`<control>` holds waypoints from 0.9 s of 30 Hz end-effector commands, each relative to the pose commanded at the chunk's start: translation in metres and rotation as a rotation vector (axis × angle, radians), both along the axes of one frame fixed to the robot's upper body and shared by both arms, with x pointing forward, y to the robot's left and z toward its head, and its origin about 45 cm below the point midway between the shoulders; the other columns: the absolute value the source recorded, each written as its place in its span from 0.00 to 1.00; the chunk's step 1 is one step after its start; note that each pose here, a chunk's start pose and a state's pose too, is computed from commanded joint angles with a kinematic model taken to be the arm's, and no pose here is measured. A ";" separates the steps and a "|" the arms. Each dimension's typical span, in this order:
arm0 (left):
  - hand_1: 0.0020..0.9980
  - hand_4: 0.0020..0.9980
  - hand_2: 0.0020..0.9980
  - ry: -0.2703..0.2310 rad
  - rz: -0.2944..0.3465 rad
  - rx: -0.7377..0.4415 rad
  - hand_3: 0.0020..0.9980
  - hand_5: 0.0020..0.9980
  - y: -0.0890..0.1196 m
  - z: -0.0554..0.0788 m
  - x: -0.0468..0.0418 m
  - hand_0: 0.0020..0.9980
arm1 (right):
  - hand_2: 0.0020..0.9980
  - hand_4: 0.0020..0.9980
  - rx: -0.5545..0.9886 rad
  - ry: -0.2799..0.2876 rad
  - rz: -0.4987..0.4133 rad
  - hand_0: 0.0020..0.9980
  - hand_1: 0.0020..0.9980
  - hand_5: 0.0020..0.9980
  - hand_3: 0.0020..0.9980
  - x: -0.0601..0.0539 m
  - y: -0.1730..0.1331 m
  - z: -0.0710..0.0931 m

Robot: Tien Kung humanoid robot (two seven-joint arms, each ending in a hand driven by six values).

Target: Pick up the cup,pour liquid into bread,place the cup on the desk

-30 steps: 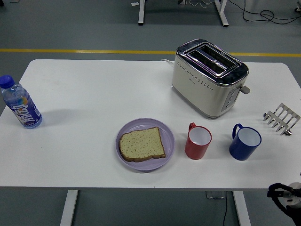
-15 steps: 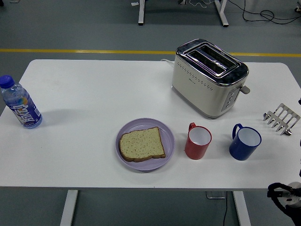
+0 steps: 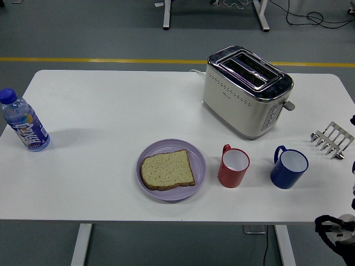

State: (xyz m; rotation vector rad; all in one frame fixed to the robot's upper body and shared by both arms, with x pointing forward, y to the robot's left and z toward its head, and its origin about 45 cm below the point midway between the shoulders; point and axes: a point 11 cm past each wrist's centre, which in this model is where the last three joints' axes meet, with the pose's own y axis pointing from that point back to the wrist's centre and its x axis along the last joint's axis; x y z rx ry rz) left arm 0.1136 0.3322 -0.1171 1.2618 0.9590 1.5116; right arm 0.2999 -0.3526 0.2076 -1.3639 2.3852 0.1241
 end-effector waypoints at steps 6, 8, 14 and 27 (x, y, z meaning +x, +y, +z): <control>0.68 0.25 0.70 -0.001 0.003 -0.001 0.54 1.00 0.000 0.000 -0.0003 0.68 | 0.55 0.73 0.004 -0.005 -0.001 0.60 0.45 0.08 0.56 0.000 0.001 0.000; 0.68 0.25 0.70 0.000 0.003 -0.002 0.54 1.00 -0.001 0.000 -0.0006 0.68 | 0.55 0.73 0.005 -0.009 -0.007 0.60 0.45 0.08 0.56 -0.001 0.000 0.000; 0.68 0.25 0.70 -0.001 0.004 -0.002 0.54 1.00 -0.001 0.000 -0.0005 0.68 | 0.55 0.72 0.006 -0.015 -0.017 0.60 0.45 0.08 0.57 -0.001 -0.001 0.000; 0.68 0.25 0.70 0.006 0.000 0.001 0.54 1.00 0.000 -0.001 -0.0023 0.68 | 0.55 0.72 0.012 -0.015 -0.012 0.59 0.44 0.08 0.56 0.000 0.000 -0.001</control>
